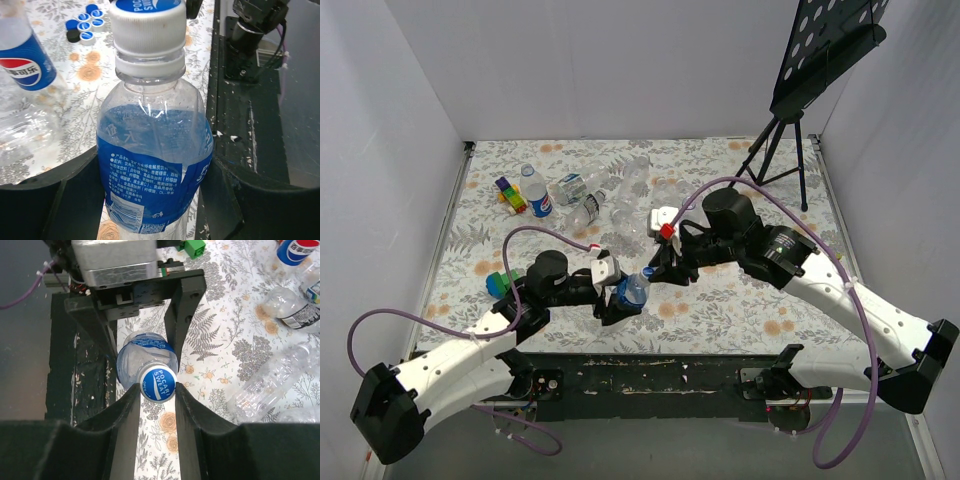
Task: Screw on the bottle caps
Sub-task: Screw the bottle cap onto the plastic bottle.
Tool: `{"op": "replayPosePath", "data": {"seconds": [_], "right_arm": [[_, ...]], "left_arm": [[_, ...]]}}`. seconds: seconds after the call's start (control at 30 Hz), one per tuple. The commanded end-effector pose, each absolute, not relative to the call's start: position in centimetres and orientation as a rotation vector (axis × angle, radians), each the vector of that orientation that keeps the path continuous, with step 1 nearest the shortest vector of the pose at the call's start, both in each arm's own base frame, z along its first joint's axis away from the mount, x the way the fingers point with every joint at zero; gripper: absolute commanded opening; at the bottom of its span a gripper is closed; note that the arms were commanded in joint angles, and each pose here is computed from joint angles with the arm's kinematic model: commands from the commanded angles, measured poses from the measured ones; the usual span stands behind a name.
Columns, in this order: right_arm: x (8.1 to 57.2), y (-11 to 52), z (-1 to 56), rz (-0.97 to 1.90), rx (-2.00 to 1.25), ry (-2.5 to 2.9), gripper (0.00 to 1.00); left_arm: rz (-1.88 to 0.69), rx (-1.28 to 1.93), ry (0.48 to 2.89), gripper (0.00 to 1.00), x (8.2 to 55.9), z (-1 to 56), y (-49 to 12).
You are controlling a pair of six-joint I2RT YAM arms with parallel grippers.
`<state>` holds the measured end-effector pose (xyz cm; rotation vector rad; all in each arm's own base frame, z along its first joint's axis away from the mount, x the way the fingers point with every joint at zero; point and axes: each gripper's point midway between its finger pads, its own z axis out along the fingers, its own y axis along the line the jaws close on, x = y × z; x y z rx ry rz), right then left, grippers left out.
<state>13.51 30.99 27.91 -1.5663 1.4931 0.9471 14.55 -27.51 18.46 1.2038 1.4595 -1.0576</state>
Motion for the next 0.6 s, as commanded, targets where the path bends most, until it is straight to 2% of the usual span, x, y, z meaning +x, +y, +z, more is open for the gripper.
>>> {"op": "replayPosePath", "data": {"seconds": [0.0,0.1,0.2,0.4,0.57], "right_arm": [[13.8,30.6,28.4,0.963,-1.407,1.644,0.31],[14.6,30.3,30.4,0.929,-1.334,1.626,0.33],[14.7,30.1,32.1,0.918,-1.305,1.603,0.39],[14.0,30.3,31.8,0.955,-1.334,1.581,0.40],[14.0,30.1,32.5,0.947,-1.330,1.544,0.55]], "left_arm": [[-0.937,1.089,1.334,0.00,16.9,22.3,-27.3],[-0.937,1.092,1.352,0.00,17.0,22.1,-27.4],[-0.942,1.098,1.358,0.00,17.0,21.9,-27.5],[-0.948,1.099,1.367,0.00,17.0,21.8,-27.6],[-0.961,1.116,1.372,0.00,16.8,21.5,-27.7]]}}
